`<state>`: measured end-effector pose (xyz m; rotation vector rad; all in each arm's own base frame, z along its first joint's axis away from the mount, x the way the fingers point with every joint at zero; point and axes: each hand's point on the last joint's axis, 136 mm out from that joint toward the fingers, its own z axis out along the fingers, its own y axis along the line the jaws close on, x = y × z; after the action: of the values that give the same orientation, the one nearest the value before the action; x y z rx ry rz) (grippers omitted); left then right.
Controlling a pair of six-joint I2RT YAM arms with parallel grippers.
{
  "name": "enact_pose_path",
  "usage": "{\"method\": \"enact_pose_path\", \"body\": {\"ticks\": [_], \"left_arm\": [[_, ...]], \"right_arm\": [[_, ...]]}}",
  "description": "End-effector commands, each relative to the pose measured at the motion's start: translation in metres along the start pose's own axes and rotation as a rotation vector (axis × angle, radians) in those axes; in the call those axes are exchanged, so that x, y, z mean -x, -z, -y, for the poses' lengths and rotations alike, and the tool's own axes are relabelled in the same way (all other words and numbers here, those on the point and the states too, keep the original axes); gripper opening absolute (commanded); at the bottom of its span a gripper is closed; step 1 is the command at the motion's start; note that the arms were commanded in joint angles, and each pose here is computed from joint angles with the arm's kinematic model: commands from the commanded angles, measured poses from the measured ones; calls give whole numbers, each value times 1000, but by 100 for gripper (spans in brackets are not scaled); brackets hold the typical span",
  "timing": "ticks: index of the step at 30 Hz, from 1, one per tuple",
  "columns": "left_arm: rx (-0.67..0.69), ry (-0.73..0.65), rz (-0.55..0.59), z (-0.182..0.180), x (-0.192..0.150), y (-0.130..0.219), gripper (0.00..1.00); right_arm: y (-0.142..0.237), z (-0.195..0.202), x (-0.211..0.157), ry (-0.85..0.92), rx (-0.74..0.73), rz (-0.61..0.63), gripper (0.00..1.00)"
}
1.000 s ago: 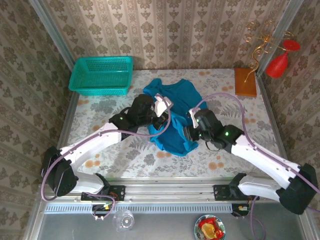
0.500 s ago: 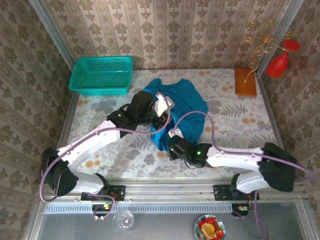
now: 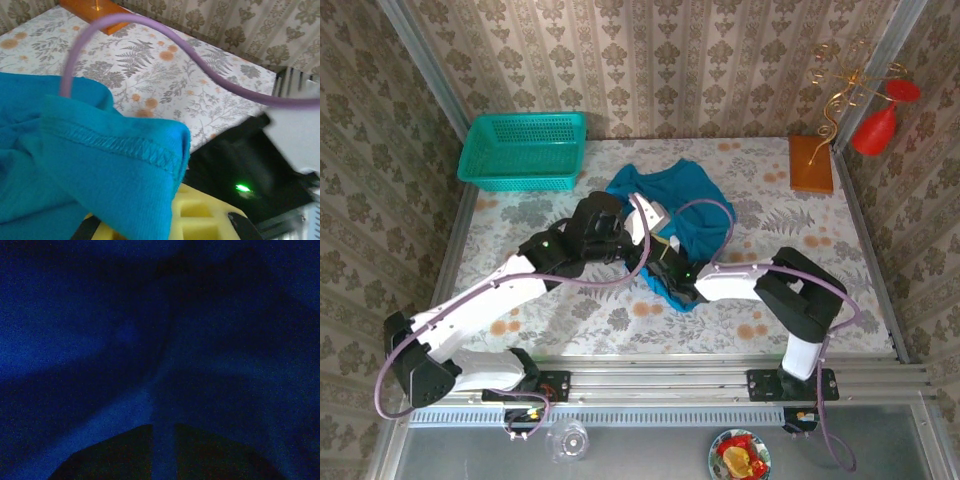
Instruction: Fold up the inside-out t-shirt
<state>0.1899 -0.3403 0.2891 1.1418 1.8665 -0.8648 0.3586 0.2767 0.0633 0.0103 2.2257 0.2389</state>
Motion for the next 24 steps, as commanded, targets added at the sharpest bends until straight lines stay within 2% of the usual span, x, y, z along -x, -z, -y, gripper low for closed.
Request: {"method": "enact_pose_path", "body": {"ticks": [1,7,9,12,13,17,20,24], "left_arm": [[-36,5,30,20,10,14,0],[-58,-16,74,39,26,30,0],[-80,-20,85,46,31,33,0],[-104,-29,99,56,38,38,0],[-111,-32,101,59,40,40,0],[-131,-56,111,69,47,47,0],[-131,-62,122,71,51,52,0],[-77,-69,139,63,52,58,0]], "right_arm": [[-23,3,16,-56,2,16,24],[-53,13,21,-65,24,-66,49],[-62,13,22,-44,24,-107,55],[-72,12,20,22,0,-179,72],[-76,11,18,53,-5,-207,74],[-89,12,4,160,-45,-344,100],[-97,20,-12,179,-66,-462,100],[-87,30,-25,202,-80,-564,91]]}}
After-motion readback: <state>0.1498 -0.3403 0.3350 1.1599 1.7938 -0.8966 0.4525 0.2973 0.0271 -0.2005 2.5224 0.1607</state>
